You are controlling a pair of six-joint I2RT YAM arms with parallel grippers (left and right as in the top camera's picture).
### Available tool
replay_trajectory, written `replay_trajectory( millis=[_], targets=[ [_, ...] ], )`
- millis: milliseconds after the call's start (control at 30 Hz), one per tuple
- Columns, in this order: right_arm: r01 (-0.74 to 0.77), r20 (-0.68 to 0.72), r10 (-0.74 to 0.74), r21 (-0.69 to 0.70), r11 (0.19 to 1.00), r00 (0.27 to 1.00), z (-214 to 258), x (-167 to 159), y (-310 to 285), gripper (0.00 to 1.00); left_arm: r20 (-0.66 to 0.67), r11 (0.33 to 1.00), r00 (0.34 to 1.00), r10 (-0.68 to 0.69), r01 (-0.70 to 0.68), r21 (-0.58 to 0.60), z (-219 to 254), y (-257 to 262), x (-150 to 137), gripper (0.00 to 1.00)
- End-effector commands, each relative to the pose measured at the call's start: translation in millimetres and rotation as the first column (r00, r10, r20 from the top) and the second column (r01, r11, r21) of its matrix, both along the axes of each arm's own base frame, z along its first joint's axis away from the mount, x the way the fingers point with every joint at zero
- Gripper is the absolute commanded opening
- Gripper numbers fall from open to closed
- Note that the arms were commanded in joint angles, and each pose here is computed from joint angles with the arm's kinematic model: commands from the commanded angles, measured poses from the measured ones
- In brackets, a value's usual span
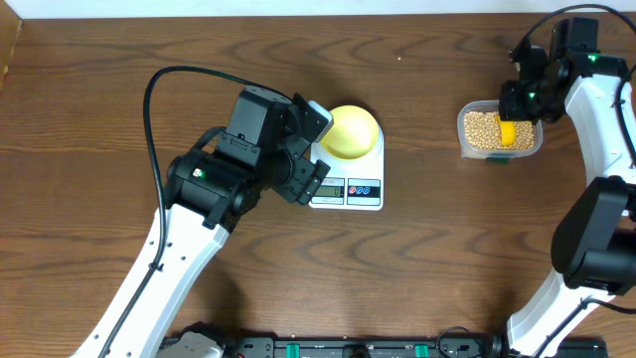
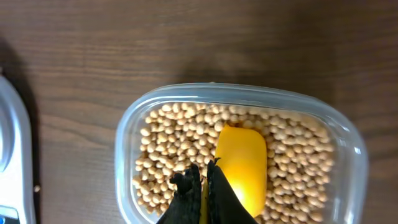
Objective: Scoop item into bowl and weigh 50g on scale
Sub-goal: 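Lower the scoop into the soybean tub with the right gripper, then drag the scoop through the soybeans with the right gripper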
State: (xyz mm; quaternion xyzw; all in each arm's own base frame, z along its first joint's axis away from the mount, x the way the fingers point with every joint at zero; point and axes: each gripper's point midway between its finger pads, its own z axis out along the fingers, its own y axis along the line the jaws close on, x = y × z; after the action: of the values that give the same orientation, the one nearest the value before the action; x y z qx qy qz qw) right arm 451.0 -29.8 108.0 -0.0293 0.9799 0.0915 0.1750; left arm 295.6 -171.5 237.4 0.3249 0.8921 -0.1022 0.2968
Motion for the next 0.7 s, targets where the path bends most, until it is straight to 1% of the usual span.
replay_trajectory(
  millis=[0, 133, 300, 533, 667],
  targets=[
    [-0.056, -0.054, 0.059, 0.062, 0.997, 0.997, -21, -13, 9, 0.01, 0.005, 1.000, 1.000, -0.009, 0.010, -0.007, 3, -1, 1, 0.81],
    [-0.059, -0.057, 0.063, 0.061, 0.996, 0.996, -22, -15, 7, 0.01, 0.005, 1.000, 1.000, -0.009, 0.010, -0.007, 3, -1, 1, 0.81],
    [-0.025, -0.075, 0.031, 0.074, 0.997, 0.997, -23, -20, -6, 0.01, 0.005, 1.000, 1.000, -0.009, 0.010, -0.007, 3, -1, 1, 0.81],
    [0.019, -0.057, -0.009, 0.172, 0.985, 0.998, -18, -22, -20, 0.01, 0.005, 1.000, 1.000, -0.009, 0.010, -0.007, 3, -1, 1, 0.81],
    [0.017, -0.031, -0.010, 0.240, 0.971, 0.999, -19, -26, -27, 0.01, 0.005, 1.000, 1.000, -0.009, 0.010, -0.007, 3, -1, 1, 0.81]
  ],
)
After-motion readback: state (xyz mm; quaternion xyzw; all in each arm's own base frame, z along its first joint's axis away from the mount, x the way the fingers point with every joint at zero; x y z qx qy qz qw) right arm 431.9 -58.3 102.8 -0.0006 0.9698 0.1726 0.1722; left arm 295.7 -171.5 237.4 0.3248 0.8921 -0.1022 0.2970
